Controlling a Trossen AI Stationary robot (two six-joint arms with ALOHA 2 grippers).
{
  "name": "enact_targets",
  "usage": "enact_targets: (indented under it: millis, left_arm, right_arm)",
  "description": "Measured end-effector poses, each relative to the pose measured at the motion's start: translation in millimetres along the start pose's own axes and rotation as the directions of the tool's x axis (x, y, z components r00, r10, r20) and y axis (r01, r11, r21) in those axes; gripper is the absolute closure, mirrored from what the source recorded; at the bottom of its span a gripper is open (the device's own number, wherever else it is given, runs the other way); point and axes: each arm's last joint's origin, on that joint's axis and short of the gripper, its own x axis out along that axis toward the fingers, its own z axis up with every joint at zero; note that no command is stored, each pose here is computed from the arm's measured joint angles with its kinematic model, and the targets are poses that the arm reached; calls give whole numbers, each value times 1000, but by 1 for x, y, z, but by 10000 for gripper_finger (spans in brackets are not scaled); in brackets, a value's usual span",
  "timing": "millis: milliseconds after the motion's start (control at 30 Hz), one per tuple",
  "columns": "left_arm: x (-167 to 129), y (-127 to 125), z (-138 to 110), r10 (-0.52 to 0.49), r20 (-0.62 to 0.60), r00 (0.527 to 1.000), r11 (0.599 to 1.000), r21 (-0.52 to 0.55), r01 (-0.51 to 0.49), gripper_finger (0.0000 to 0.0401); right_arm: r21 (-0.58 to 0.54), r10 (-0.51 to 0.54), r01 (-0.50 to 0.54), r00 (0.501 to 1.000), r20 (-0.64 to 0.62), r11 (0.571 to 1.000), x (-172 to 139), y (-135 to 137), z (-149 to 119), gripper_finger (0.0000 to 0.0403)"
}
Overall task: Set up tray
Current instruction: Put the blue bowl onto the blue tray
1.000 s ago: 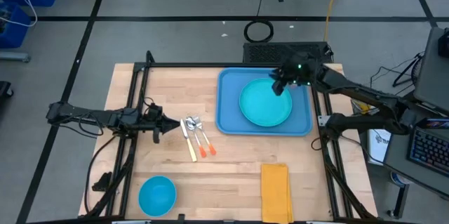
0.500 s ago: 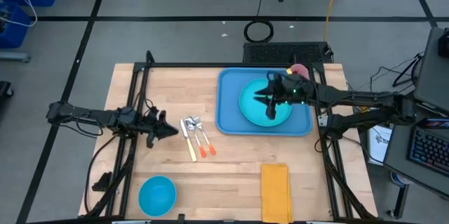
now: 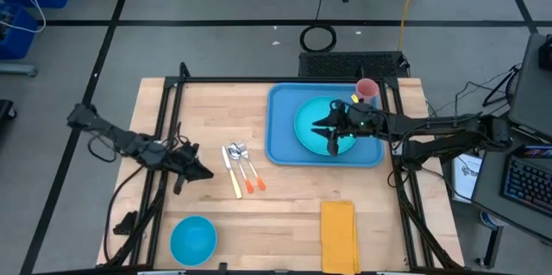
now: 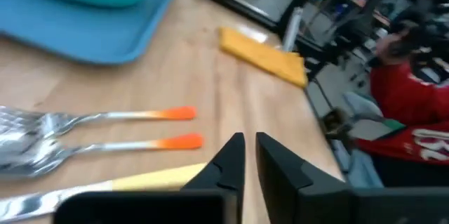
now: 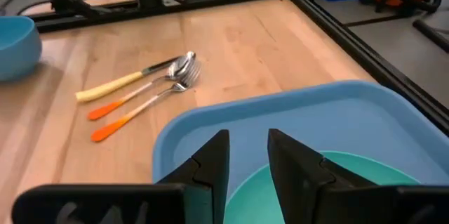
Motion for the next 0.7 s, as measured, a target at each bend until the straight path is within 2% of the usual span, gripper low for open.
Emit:
enact_targets:
  millis: [100,200,333,433,533,633,700]
  left_arm:
    - [-1,-22,13,-48,-21,999,999,-2,48,395]
    - [3,-40,15,-37,-78,996,998,42,40,395]
    - [15,-64,13,14,-223,975,1000,6,-13,397]
    - [28,-78,3,119,-341,932,993,19,-120,397]
    - [41,-97,-3,190,-457,869,980,37,-196,398]
    - [47,-112,-5,302,-519,800,952,119,-283,398]
    - [52,-123,-3,318,-544,776,947,137,-292,398]
  right_arm:
    - [20,2,-2,1000,12,1000,1,0,-7,314]
    - [42,3,-5,1000,29,999,2,-1,-14,314]
    - [65,4,-6,1000,25,998,2,-1,-20,314]
    - [73,5,-6,1000,19,997,2,-1,-22,314]
    - [72,8,-10,1000,20,997,2,0,-22,314]
    - [66,21,-23,999,32,998,2,3,-21,314]
    - [59,34,-36,998,45,998,2,6,-20,314]
